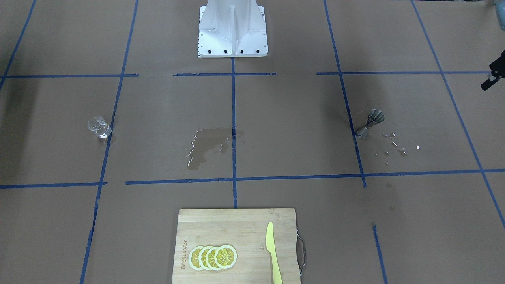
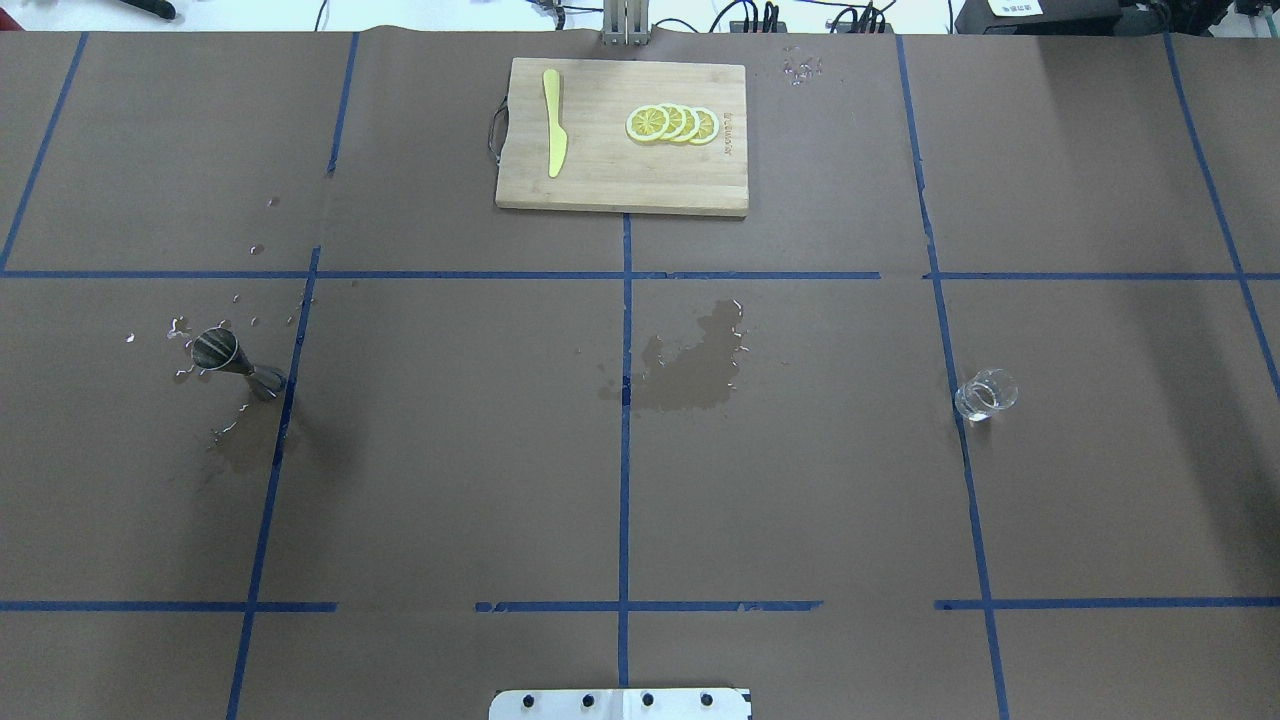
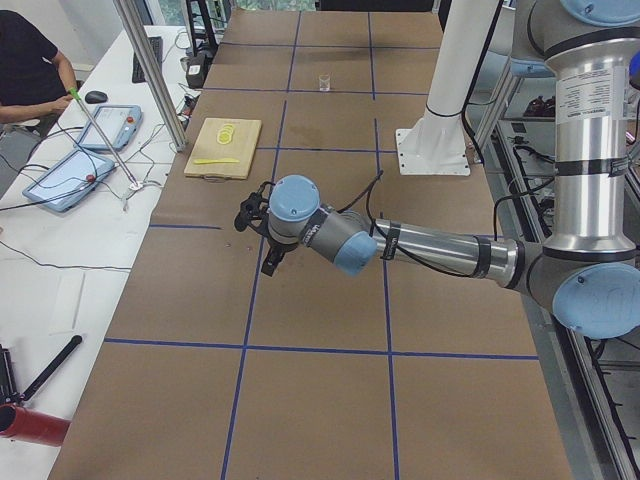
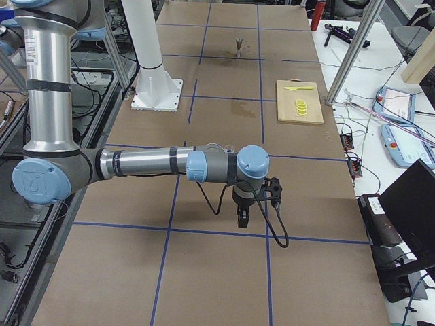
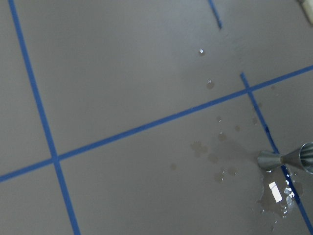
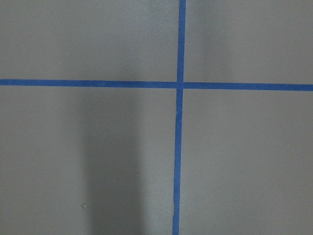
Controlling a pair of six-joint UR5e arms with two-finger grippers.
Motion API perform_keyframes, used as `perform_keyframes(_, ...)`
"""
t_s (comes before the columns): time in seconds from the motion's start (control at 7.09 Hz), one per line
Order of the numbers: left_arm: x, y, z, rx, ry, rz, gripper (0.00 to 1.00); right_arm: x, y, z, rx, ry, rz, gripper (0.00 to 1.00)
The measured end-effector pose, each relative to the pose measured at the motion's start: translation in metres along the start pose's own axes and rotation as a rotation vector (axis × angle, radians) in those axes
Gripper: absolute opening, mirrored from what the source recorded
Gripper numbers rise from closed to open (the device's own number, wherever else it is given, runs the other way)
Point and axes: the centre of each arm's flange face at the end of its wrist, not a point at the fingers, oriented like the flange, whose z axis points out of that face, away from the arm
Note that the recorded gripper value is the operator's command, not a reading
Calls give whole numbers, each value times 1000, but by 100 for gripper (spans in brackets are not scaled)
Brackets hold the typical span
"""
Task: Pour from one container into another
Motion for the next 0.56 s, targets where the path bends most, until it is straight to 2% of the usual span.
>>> perform_keyframes(0.28, 49, -5, 51, 94, -1, -54, 100, 1, 1, 1, -3, -1, 2, 100)
perform_keyframes(0.56, 109, -3, 97, 246, 0, -127, 100, 1, 1, 1, -2, -1, 1, 100)
